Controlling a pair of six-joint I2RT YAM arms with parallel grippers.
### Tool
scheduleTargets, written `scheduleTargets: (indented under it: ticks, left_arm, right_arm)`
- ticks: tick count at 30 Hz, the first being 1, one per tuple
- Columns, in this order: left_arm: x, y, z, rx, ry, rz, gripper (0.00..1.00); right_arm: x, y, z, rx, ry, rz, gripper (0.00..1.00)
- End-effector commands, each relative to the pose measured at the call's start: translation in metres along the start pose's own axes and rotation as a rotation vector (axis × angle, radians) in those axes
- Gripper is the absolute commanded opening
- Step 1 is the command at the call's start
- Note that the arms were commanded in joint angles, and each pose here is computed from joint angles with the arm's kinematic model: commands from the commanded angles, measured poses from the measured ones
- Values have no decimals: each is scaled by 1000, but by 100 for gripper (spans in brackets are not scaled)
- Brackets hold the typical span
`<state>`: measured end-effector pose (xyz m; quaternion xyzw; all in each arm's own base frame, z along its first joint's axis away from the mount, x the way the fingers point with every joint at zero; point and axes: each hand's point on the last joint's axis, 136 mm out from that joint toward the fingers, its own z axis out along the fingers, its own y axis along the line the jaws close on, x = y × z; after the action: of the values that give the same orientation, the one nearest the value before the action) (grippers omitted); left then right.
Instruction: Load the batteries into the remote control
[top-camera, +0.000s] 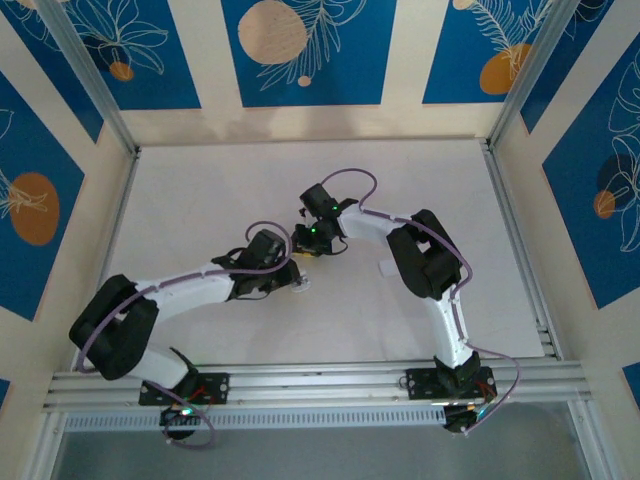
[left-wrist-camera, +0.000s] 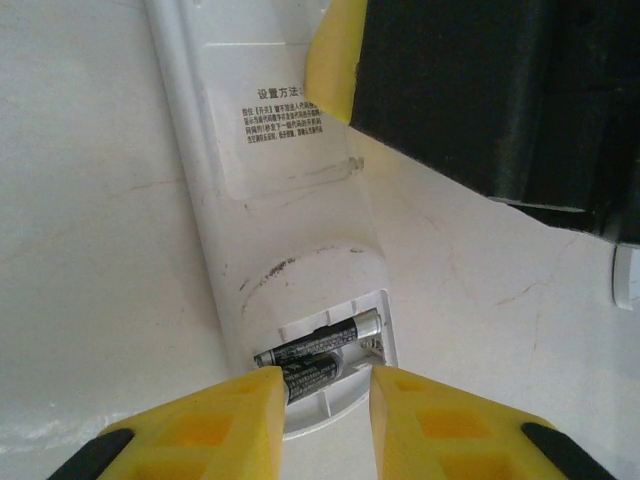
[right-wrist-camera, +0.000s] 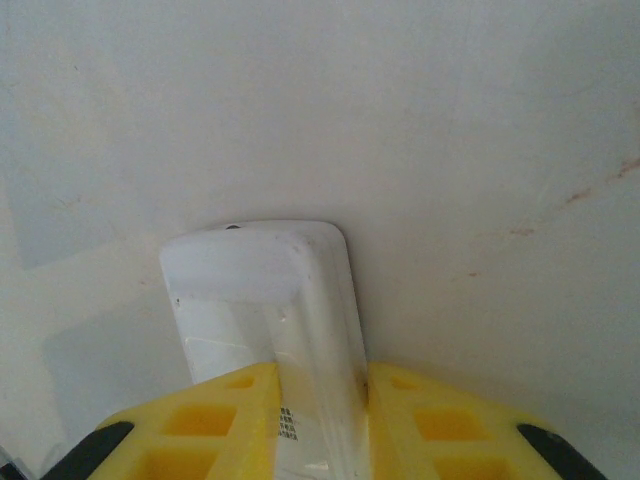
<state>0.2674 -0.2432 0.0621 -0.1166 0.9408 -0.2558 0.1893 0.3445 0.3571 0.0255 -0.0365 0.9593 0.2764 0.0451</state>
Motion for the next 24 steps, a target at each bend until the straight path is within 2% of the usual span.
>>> scheduleTargets:
  ticks: [1,7,13,20,24]
  left_arm:
    - [1,10,2,-28,-3,-28,28]
    - [1,21,-2,-63,-25,-24,29]
    - [4,19,3,-38,-11,-41,29]
    - [7,16,8,-16,7,-61,23]
    - [8,16,9,-15,8,-69,23]
  right_arm:
    - [43,-37,23,128,142,63,28]
    - [43,-37,23,128,143,61,29]
    - [43,-38,23,130,143,61,28]
    - [43,-38,22,134,143,60,28]
    - [43,-38,22,134,144,59,28]
